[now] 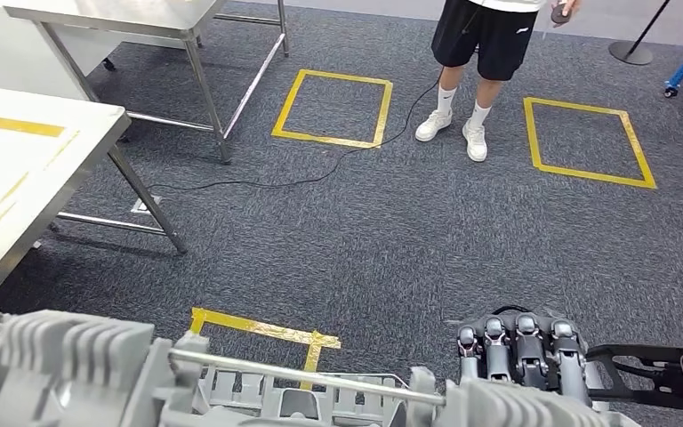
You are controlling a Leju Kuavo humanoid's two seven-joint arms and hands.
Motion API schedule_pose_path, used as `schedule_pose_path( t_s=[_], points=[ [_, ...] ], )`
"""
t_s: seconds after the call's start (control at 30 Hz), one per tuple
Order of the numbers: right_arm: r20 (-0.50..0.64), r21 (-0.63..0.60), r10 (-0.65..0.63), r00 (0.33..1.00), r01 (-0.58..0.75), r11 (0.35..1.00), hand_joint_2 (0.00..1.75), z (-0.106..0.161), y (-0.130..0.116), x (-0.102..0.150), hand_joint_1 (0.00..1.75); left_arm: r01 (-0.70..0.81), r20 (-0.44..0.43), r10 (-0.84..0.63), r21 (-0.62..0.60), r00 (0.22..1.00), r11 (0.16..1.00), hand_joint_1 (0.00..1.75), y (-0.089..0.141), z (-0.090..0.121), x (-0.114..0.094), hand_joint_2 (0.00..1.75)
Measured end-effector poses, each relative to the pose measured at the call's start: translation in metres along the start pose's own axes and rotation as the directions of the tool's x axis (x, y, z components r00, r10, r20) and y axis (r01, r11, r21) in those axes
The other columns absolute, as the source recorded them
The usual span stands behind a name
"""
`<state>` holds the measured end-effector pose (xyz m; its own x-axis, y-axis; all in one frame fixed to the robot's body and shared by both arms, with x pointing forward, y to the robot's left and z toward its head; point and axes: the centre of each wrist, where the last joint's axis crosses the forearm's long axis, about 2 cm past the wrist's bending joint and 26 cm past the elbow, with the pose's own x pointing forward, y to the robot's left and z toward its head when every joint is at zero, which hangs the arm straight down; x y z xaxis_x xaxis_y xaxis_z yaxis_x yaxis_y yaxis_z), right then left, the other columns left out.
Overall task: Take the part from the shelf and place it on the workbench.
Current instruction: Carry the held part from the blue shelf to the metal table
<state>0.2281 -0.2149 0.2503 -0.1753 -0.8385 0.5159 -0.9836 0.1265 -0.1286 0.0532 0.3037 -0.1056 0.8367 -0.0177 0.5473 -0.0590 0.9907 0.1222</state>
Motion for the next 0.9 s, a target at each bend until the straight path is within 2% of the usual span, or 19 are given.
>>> schedule_pose_path(
  t_s=[0.37,0.9],
  points=[
    [0.008,-0.004,0.009,1.000,-0.009,1.000,1.75,0.0009,-0.0006,0.0011,1.75,0.015,-0.014,-0.015,-0.002,1.000,1.000,0.00,0.0041,0.0020,-0.0046,1.75],
    [0.017,-0.004,0.013,1.000,-0.013,1.000,1.75,0.0000,-0.0005,0.0007,1.75,0.022,-0.002,-0.022,-0.001,1.000,1.000,0.00,0.0080,-0.0010,0.0009,1.75]
  ],
)
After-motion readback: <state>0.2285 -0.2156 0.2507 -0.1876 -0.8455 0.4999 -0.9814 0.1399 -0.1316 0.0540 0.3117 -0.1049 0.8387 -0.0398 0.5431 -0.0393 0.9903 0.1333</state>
